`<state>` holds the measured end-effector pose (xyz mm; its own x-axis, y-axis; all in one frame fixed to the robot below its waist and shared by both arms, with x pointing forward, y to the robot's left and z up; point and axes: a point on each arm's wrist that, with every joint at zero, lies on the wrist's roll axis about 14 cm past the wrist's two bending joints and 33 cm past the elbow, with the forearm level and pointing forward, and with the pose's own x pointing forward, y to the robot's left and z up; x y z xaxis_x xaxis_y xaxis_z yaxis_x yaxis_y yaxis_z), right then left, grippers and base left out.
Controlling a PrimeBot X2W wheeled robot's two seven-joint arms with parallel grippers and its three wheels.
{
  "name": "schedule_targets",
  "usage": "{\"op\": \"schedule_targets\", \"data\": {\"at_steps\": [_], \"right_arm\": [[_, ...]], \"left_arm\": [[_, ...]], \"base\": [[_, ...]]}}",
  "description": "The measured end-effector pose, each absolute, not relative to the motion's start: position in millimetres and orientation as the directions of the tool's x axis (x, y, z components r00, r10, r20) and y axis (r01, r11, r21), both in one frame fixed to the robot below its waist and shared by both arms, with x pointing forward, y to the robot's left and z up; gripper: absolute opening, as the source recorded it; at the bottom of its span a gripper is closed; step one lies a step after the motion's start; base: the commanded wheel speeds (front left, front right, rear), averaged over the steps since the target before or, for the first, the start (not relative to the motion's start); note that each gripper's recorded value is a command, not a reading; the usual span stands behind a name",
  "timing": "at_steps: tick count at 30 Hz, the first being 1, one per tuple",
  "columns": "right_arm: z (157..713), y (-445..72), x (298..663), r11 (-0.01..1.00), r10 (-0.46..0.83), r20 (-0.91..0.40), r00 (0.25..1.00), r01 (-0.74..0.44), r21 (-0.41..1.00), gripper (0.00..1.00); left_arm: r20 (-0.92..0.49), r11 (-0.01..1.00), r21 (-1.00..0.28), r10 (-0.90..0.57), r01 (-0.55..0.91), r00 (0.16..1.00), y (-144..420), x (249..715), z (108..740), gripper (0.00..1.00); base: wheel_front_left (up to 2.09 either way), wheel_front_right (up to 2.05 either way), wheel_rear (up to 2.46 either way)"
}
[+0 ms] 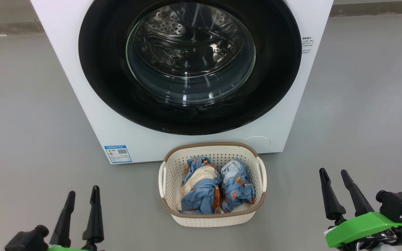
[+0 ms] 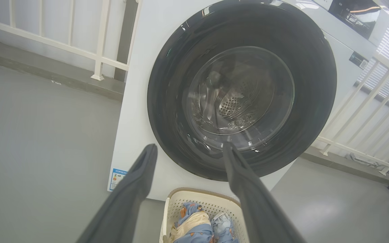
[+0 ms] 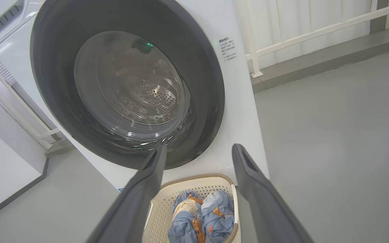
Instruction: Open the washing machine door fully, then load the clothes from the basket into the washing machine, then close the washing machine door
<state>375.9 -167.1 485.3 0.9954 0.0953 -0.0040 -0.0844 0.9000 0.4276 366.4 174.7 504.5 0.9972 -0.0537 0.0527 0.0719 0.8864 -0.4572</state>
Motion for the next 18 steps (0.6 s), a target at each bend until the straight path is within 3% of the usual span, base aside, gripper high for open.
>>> {"op": "schedule_targets", "data": {"at_steps": [18], "right_arm": [[490.3,-165.9,376.9,0.96,0.111,0.024,0.994,-0.113,0.254,1.0]], "left_arm": [[0.09,0.953,-0.28,-0.094,0.115,0.992,170.0,366.1,510.3,1.0]], "base": [[0.0,0.0,0.0]]}}
